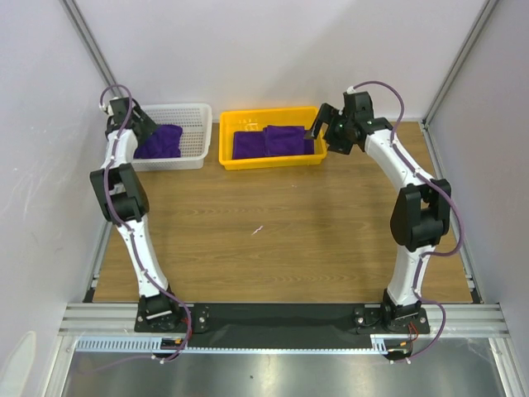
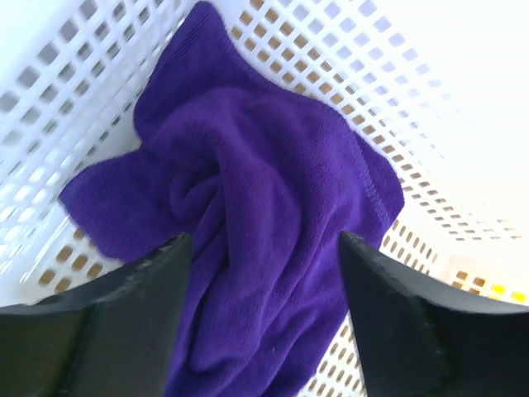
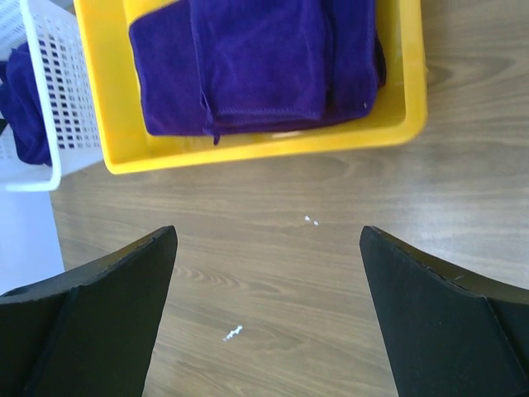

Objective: Fold and stack the towels
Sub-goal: Grab crumpled towel

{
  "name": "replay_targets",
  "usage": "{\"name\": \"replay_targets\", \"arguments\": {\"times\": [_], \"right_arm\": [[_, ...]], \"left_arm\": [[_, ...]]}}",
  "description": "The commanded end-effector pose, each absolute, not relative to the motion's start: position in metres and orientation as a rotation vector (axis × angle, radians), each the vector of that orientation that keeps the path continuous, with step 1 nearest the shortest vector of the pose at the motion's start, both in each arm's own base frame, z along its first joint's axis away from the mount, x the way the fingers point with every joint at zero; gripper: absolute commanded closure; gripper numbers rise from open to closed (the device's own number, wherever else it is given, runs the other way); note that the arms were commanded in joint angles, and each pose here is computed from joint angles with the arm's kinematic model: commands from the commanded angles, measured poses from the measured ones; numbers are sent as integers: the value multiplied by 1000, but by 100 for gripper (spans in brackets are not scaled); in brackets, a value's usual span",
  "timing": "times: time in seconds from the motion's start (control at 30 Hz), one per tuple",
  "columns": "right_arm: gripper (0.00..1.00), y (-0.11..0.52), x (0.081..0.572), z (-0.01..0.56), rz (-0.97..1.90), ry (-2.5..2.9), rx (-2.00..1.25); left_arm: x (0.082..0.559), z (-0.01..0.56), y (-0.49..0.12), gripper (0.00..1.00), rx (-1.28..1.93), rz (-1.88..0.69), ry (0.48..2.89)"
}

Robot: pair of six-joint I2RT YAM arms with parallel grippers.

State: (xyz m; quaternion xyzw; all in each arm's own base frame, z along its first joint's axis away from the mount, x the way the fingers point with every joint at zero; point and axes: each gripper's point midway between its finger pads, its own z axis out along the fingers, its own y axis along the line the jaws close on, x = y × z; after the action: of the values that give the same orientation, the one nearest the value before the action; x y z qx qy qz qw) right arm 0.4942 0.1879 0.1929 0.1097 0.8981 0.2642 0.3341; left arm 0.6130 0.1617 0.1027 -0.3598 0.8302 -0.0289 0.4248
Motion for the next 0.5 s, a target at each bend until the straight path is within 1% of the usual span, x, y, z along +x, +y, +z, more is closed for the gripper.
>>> {"name": "replay_targets", "arguments": {"times": [0.0,0.03,0.07,0.17,0.3,0.37,0.4,0.43,0.47], "right_arm": [[0,189,514,214,686,2287,312],[0,189,516,213,682,2289,312],[0,189,517,213,681,2292,311],[0,189,522,217,667,2292,309],[0,189,526,222,656,2292,304],[0,189,529,231,654,2275,292],[0,188,529,233,645,2274,286],[0,187,529,236,644,2268,279],[0,187,531,241,643,2256,274]], "left_arm": [[640,130,171,26,-867,-113,1945],[643,131,169,29,-857,-128,1937],[646,130,168,30,-853,-144,1929],[654,129,171,45,-848,-152,1905],[662,131,168,53,-833,-193,1909],[662,134,168,70,-830,-194,1910],[662,140,168,94,-824,-191,1902],[661,144,169,100,-827,-186,1896],[659,162,168,100,-818,-189,1873]]}}
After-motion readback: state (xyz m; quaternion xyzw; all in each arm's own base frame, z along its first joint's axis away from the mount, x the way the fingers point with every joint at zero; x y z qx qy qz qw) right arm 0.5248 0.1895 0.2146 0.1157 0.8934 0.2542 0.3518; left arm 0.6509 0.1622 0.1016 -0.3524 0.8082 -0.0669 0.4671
